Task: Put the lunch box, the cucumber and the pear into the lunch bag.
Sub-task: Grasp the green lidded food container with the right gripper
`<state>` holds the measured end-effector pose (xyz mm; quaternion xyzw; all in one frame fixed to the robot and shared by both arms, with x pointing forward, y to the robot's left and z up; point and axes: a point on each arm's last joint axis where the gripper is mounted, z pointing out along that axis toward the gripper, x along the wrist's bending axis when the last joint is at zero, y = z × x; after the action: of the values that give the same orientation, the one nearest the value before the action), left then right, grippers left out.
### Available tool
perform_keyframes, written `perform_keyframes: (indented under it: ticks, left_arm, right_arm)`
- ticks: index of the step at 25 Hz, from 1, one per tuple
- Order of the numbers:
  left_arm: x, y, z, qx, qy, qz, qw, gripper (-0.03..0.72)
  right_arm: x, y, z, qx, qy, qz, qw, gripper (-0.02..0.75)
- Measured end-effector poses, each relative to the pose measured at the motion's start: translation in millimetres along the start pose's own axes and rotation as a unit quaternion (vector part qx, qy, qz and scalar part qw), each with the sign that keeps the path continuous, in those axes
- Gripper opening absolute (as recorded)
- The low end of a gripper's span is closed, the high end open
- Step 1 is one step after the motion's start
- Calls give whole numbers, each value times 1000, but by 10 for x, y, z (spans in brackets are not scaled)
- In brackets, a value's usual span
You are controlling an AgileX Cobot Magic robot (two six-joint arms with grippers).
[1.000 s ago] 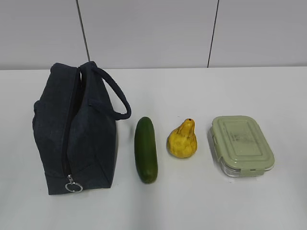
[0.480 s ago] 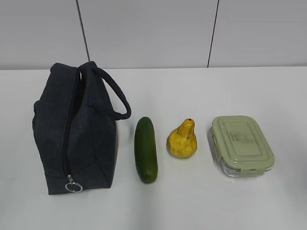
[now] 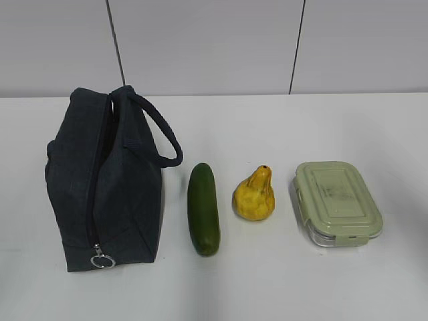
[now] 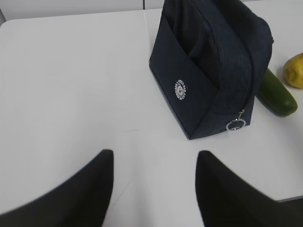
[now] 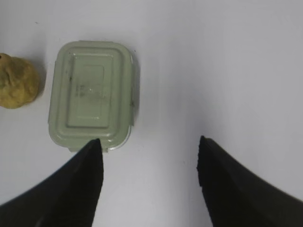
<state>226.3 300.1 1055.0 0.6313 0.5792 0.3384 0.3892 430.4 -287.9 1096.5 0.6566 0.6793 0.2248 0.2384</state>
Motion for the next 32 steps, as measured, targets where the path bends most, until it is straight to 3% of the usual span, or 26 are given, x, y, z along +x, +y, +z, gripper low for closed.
perform_keyframes:
  ticks: [7,19,27,32]
  left_arm:
    - [0,0,0,0,0,0,1000,342]
    - [0,0,0,0,0,0,1000,342]
    - [0,0,0,0,0,0,1000,342]
    - [0,0,0,0,0,0,1000,342]
  right_arm:
    - [113,272,292,12,48,12,999,495]
    - [362,384,648,20,186,20,982,495]
    - [139,452,849,10,234,62,970,495]
    - [-139,443,972,8,224,86,971,495]
